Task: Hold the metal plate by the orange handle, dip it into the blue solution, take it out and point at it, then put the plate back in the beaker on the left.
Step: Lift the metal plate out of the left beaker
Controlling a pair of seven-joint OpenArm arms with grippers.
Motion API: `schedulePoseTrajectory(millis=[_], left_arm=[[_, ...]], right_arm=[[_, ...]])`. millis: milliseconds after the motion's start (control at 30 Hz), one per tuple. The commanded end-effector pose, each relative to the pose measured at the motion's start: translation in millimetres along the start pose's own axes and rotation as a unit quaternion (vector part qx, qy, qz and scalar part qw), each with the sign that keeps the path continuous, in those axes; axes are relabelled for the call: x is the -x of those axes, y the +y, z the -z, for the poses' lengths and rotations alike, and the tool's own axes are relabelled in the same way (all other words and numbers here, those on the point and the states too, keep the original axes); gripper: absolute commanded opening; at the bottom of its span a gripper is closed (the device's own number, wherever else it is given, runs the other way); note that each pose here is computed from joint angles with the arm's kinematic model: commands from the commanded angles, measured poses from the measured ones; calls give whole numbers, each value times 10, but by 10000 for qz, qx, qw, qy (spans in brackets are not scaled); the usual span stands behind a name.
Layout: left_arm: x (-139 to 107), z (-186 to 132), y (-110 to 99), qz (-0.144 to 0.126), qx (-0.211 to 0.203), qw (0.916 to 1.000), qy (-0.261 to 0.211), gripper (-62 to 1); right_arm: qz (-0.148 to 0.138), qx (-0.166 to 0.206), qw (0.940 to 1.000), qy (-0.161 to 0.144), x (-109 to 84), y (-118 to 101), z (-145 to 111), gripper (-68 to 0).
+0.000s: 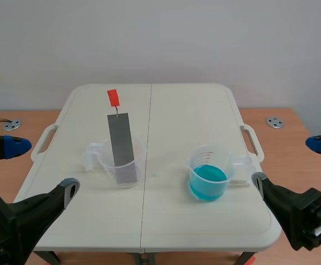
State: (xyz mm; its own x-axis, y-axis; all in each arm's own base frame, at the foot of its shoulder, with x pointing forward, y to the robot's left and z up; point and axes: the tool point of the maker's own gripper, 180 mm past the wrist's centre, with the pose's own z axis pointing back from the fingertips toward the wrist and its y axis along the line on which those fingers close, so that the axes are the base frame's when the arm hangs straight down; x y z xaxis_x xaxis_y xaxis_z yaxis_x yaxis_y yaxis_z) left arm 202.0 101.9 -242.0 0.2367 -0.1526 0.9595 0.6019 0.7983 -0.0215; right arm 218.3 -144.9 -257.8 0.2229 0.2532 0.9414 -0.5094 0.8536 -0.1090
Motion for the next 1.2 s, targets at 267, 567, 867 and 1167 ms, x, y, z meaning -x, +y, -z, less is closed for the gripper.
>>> schedulePoseTrajectory(millis=[267,567,867,1167], left_arm=[[-64,12,-1,-25,-13,9999,-141,14],[-60,12,5,-7,-31,9999,-131,14],[-61,12,5,-7,-31,9999,-133,14],[-55,12,16,13,-60,9999,-116,-441]], right_arm=[[-56,-22,9999,-96,-93,-5,23,-12],[-108,-141,9995,-267,-172,-17,97,-12],[-119,-500,9968,-605,-291,10,390,-12],[14,-815,9919,-972,-454,1,731,-12]])
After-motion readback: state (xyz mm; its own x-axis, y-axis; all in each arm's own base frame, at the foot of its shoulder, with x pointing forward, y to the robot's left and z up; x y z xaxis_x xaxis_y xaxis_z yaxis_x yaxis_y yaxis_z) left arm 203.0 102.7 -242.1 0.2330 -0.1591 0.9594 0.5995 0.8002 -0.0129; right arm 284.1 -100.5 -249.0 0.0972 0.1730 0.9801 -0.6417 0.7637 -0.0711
